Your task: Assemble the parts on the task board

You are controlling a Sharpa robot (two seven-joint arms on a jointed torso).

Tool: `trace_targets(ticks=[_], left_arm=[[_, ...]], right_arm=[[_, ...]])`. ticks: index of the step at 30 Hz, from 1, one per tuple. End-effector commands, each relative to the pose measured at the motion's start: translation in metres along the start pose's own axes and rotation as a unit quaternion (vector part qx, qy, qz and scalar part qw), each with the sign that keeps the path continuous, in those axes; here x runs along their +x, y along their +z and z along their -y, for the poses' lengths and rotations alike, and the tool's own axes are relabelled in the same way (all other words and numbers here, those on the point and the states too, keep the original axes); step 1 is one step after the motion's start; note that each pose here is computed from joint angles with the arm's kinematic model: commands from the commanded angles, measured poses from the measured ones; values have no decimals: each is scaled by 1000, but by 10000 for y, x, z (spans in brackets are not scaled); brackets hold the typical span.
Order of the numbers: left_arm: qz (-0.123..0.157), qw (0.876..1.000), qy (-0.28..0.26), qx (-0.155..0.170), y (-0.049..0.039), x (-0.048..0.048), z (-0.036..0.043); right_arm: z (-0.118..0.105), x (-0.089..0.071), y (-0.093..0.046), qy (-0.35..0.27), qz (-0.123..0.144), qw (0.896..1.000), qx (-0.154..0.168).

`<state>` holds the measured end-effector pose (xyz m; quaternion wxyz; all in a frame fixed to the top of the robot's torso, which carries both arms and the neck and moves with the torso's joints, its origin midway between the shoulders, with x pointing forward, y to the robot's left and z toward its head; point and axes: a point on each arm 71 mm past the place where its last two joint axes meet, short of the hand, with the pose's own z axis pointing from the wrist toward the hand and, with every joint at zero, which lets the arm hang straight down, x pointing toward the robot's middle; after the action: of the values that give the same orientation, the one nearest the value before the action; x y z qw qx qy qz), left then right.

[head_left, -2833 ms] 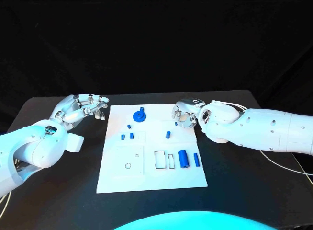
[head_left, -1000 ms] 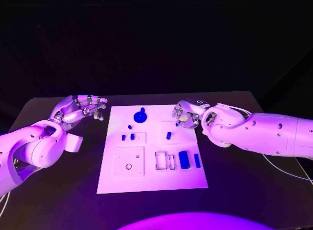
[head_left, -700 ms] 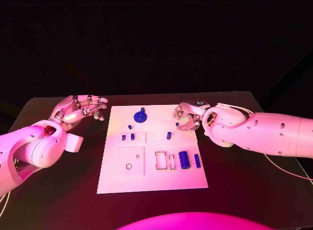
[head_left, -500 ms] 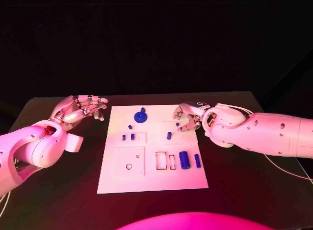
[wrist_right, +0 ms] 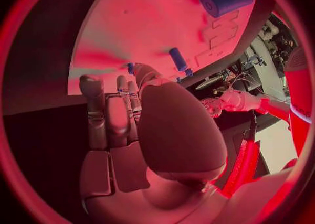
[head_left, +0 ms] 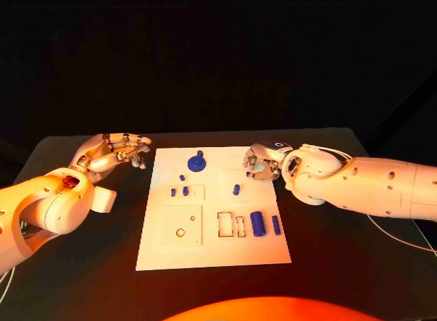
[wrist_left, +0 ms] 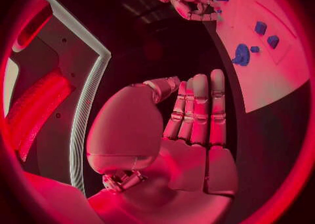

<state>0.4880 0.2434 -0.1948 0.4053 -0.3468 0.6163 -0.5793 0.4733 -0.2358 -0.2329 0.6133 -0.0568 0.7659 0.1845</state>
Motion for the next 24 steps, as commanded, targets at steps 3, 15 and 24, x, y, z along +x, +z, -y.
trace_targets(ticks=[3,15,24], left_arm=[[-9,1000,-4,2,3,19,8],[-10,1000,-4,2,2,20,6],[-11,1000,-4,1,0,18,5]], right_arm=[[-3,15,21,5,-8,1000,0],[-23,56,57,4,-19,1000,-4],[-59,76,65,6,-23,1000,-10]])
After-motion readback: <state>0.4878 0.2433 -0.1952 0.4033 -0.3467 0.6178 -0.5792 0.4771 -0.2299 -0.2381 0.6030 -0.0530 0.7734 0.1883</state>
